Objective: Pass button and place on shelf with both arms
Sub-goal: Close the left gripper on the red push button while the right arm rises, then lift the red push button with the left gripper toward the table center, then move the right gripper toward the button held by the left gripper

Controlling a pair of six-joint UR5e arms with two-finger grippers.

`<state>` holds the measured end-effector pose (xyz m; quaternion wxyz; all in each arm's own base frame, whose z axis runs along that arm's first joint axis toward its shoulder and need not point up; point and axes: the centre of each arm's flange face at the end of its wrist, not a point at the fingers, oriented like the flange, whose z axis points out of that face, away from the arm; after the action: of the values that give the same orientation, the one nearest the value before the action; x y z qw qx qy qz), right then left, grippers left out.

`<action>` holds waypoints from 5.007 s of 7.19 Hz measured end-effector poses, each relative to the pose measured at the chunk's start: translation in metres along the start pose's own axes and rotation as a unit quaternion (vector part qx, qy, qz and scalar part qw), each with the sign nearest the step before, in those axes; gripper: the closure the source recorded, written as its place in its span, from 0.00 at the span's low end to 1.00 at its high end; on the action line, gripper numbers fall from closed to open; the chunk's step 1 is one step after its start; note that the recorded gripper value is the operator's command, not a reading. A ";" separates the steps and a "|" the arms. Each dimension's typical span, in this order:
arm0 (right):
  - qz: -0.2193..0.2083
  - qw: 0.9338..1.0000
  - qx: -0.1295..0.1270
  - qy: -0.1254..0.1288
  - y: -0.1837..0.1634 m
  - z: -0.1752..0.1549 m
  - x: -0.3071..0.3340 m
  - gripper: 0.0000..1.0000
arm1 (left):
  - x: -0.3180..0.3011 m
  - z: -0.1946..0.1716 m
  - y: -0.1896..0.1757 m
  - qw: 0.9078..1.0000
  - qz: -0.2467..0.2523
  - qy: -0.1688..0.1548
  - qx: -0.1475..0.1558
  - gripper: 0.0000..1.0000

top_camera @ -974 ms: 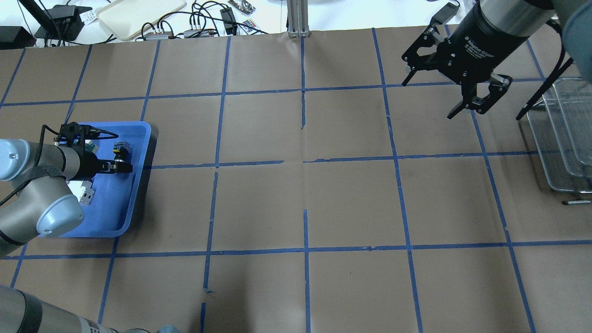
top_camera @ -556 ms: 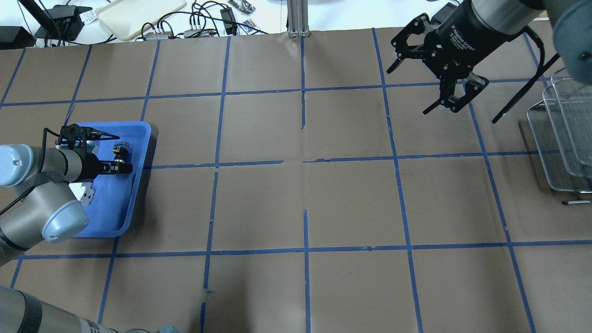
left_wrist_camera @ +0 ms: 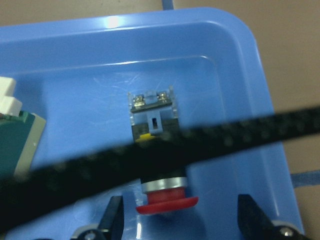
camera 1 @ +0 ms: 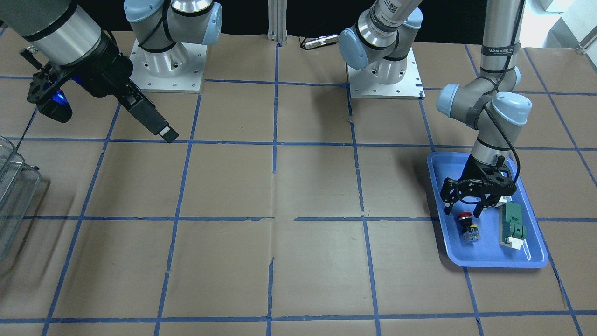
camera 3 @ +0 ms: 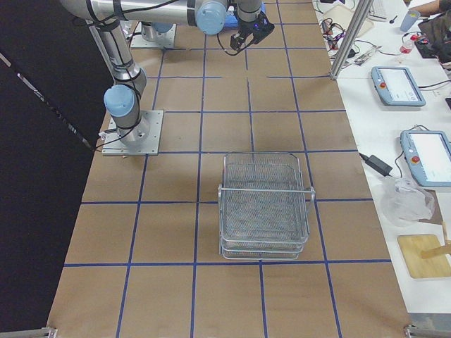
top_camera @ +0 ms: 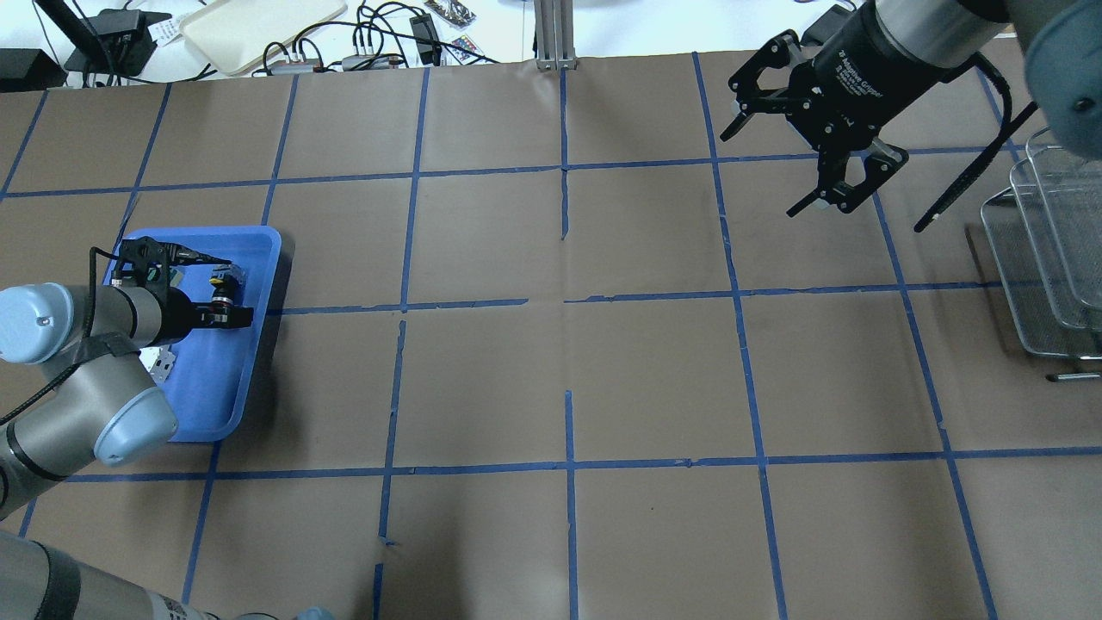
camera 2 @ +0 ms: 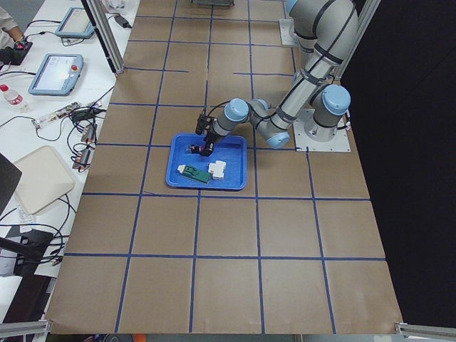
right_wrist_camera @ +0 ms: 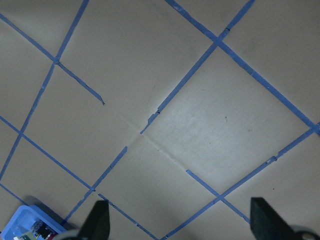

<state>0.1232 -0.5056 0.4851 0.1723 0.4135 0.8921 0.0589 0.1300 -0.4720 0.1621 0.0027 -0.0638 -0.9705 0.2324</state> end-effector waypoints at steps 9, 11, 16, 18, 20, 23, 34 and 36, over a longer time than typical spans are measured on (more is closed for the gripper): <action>0.005 1.000 -0.014 0.012 0.005 0.015 0.009 0.00 | -0.009 0.005 -0.003 1.000 0.010 -0.002 0.011 1.00; 0.006 1.000 -0.015 0.013 0.005 0.017 0.011 0.00 | -0.010 0.002 -0.006 1.000 0.013 -0.004 0.015 1.00; 0.007 1.000 -0.011 0.008 0.006 0.011 0.013 0.00 | -0.003 -0.036 -0.104 0.992 0.107 0.072 0.008 1.00; 0.010 1.000 -0.011 0.005 0.006 0.010 0.013 0.00 | 0.047 -0.070 -0.167 0.975 0.183 0.126 -0.015 1.00; 0.017 1.000 -0.011 0.004 0.003 0.009 0.014 0.00 | 0.116 -0.116 -0.224 0.938 0.295 0.182 -0.024 1.00; 0.030 0.999 -0.022 -0.011 -0.005 0.006 0.016 0.00 | 0.215 -0.172 -0.248 0.869 0.419 0.264 0.017 1.00; 0.209 0.932 -0.245 -0.169 0.001 -0.011 -0.001 0.00 | 0.382 -0.274 -0.224 0.731 0.552 0.379 0.131 1.00; 0.268 0.905 -0.286 -0.165 -0.003 -0.002 -0.007 0.00 | 0.387 -0.277 -0.225 0.730 0.554 0.375 0.138 1.00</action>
<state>0.1247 -0.5131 0.4882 0.4058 0.5742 0.6510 0.2861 -0.2714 -0.4976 0.5017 0.2460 -0.6712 -0.6402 0.2813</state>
